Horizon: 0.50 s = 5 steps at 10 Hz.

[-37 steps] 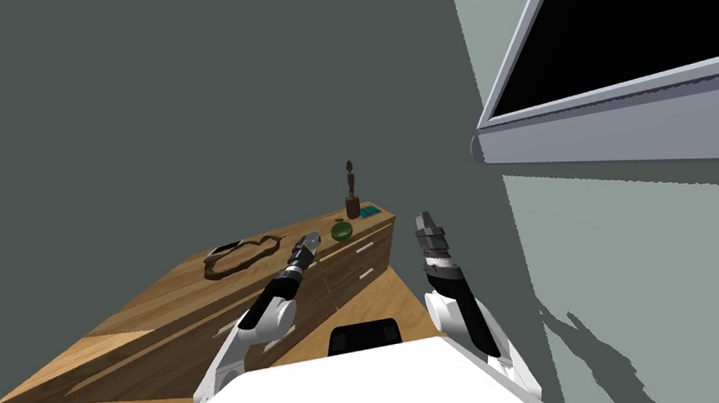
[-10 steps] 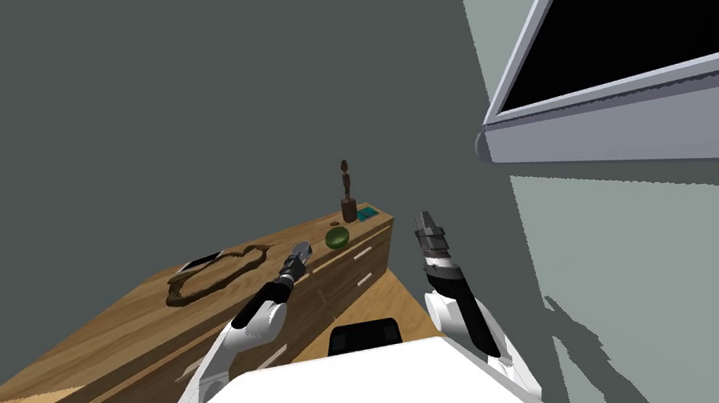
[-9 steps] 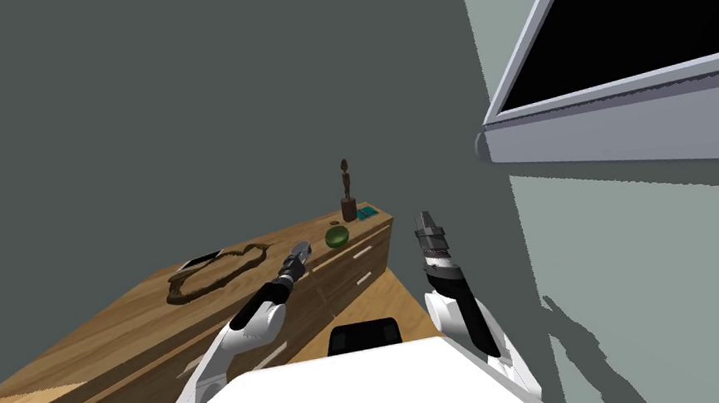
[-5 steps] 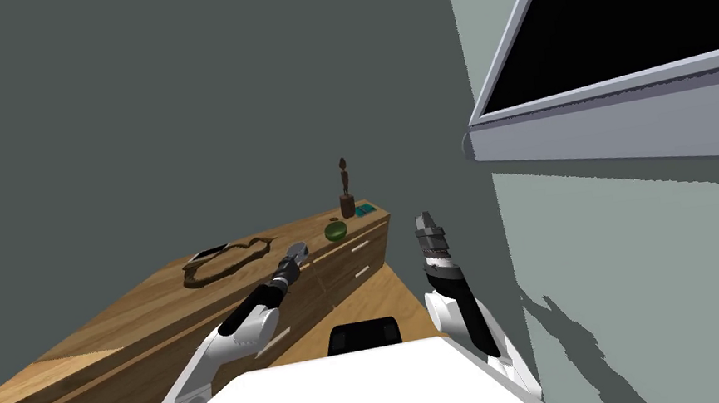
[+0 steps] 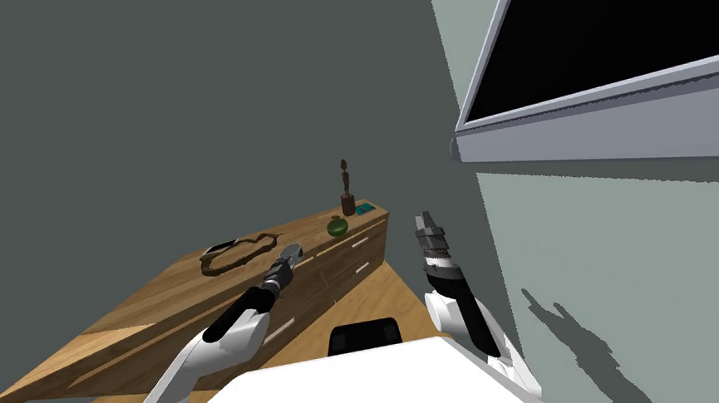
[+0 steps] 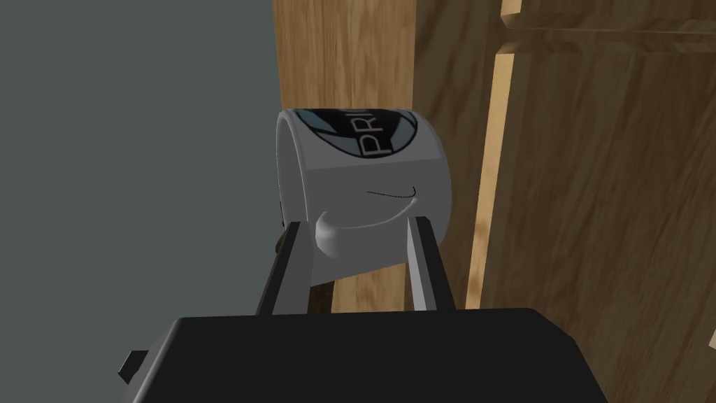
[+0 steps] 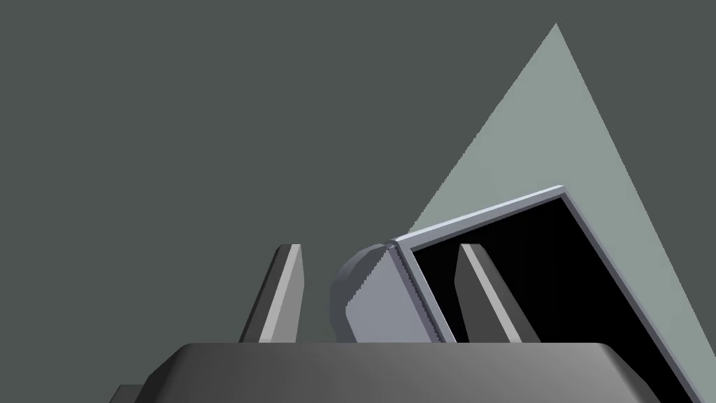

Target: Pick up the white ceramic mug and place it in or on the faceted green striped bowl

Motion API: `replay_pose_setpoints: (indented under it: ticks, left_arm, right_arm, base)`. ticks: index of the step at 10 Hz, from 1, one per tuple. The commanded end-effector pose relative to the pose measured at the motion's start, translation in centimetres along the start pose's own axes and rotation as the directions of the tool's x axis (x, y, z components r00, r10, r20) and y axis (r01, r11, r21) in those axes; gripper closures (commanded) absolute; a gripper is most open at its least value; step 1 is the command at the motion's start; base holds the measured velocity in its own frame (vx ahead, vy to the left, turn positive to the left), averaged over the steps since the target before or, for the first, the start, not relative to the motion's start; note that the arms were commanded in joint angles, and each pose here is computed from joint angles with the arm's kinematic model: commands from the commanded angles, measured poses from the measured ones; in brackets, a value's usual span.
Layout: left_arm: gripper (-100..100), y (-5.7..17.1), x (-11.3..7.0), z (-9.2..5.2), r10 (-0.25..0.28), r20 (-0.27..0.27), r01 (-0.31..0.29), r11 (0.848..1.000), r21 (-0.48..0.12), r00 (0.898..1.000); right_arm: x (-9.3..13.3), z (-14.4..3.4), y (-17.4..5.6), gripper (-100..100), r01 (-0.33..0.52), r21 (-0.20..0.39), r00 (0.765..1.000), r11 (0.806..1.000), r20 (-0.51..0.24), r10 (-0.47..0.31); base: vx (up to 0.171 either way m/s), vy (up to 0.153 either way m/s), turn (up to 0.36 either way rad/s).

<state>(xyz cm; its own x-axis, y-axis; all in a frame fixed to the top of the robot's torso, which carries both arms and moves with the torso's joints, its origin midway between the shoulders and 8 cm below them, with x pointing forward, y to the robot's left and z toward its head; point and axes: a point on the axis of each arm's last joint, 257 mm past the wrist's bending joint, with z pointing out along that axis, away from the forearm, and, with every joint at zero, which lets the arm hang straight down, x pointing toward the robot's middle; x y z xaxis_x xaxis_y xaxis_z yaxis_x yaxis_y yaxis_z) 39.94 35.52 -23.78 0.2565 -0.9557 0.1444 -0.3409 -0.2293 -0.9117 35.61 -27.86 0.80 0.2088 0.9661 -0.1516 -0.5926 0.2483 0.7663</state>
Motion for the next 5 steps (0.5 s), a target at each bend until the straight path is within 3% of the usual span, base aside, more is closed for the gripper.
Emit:
replay_pose_setpoints:
  ticks: [1, 5]
  left_arm:
    - [100, -0.1, -0.9, -0.5, 0.023, 0.020, -0.023, 1.000, -0.012, 1.000]
    - [100, -0.7, -2.6, -1.6, 0.068, 0.062, -0.066, 0.997, -0.034, 0.996]
  right_arm:
    - [0.0, 0.0, 0.0, 0, 0.000, 0.000, 1.000, 1.000, 0.000, 0.000]
    - [0.0, 0.0, 0.0, 0, 0.000, 0.000, 1.000, 1.000, 0.000, 0.000]
  base:
    - [-0.053, -0.002, -0.003]
    - [-0.035, -0.026, -0.005]
